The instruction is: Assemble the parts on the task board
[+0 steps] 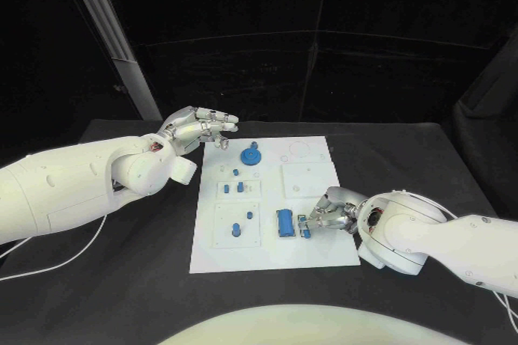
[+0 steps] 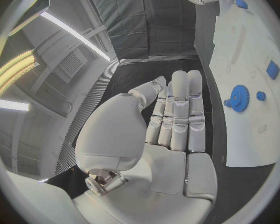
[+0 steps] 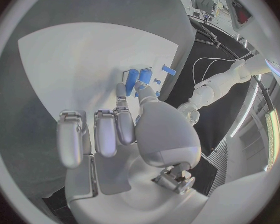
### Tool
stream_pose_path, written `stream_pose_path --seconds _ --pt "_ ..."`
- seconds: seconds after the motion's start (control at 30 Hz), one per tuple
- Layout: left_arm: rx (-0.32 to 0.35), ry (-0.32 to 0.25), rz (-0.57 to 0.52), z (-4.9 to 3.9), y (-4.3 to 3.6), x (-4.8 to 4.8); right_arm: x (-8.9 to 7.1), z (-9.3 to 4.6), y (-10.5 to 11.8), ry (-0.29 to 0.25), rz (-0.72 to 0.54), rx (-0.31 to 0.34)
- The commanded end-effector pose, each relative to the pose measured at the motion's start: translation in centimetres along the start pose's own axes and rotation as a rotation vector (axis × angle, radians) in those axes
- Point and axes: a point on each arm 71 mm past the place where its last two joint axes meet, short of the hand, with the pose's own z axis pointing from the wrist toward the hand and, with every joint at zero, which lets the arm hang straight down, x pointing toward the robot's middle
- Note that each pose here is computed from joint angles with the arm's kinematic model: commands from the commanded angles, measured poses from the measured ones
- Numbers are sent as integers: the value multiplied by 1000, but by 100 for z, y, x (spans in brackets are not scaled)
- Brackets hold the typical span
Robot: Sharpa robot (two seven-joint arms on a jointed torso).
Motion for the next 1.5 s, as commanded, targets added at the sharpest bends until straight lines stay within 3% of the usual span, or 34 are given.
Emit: stream_pose_path --seconds 0.03,0.67,0.87,1.2,1.5 --pt "3 13 -8 1 -10 16 -6 4 -2 -11 -19 6" --pt "-5 16 -10 -8 -6 14 -41 25 17 -60 -62 -14" --pt "-7 17 -10 -8 -5 15 -37 13 21 -52 -69 -27" --pt "-8 15 -10 -10 -4 7 -26 -49 -47 9 -112 -42" --pt "-9 16 -10 -7 -3 9 -44 -43 -97 14 -122 -25"
